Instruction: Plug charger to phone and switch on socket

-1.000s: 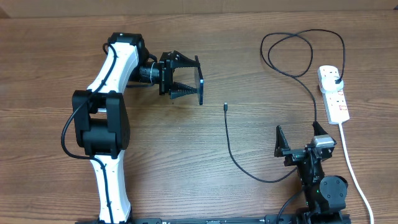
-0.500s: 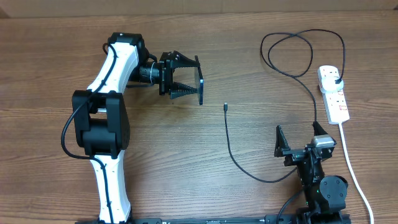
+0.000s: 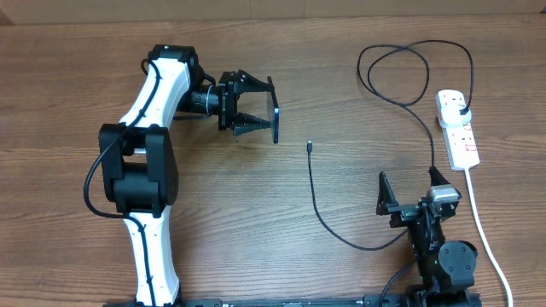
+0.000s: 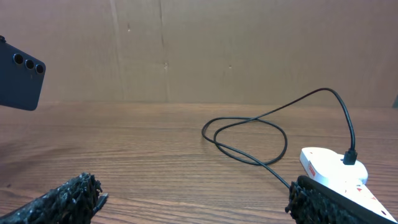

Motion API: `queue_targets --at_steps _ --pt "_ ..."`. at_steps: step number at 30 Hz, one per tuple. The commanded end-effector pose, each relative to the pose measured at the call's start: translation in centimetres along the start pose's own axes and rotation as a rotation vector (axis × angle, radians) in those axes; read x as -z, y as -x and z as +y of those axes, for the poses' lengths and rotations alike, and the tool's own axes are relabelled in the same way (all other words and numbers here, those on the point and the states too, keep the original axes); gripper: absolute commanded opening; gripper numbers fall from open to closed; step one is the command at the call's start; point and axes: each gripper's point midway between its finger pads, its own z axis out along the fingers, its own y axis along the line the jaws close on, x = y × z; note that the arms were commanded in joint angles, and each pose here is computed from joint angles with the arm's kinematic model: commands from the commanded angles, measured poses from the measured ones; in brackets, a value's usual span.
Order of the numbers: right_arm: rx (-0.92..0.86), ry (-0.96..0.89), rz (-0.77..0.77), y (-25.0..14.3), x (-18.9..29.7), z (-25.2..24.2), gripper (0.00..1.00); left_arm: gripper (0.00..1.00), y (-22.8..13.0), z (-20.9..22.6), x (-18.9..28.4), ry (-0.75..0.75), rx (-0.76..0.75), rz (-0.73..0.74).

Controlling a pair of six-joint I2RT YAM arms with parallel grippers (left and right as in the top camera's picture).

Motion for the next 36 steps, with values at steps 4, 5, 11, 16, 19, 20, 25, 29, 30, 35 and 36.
queue_targets --at_steps 4,5,11,16,19,20,25,29,30,35,36 --pt "0.005 0.037 -0.041 0.7 0.0 0.6 1.0 0.67 -2.0 -2.7 0.2 -0.052 -0.055 0.005" --pt "0.007 0.093 -0.059 1.2 0.1 1.6 1.0 0.66 -2.0 -2.7 0.2 -0.052 -0.055 0.005" --pt "0.077 0.832 -0.141 2.6 5.8 12.8 1.0 0.66 -2.0 -2.7 0.2 -0.053 -0.054 0.005" --pt "-0.099 0.804 -0.336 9.2 7.1 12.0 1.0 0.65 -2.0 -2.7 0.2 -0.053 -0.054 0.005" --pt "-0.091 0.77 -0.52 15.3 9.4 11.2 1.0 0.64 -2.0 -2.7 0.2 -0.053 -0.054 0.005" --pt "-0.095 0.75 -0.53 16.3 9.6 11.0 1.0 0.64 -2.0 -2.7 0.2 -0.053 -0.053 0.005" --pt "-0.089 0.66 -0.252 18.8 7.6 10.6 1.0 0.65 -2.0 -2.7 0.2 -0.053 -0.037 0.005" --pt "-0.168 0.71 0.047 19.1 5.8 11.7 1.0 0.64 -2.0 -2.7 0.2 -0.053 -0.037 0.005" --pt "-0.192 0.779 0.091 19.4 5.9 12.6 1.0 0.64 -2.0 -2.7 0.2 -0.053 -0.037 0.005" --pt "-0.344 1.164 0.246 20.5 8.2 16.4 1.0 0.64 -2.0 -2.7 0.2 -0.052 -0.022 0.006" --pt "-0.372 1.162 0.261 20.6 7.8 16.4 1.0 0.64 -2.0 -2.7 0.2 -0.052 -0.019 0.006"
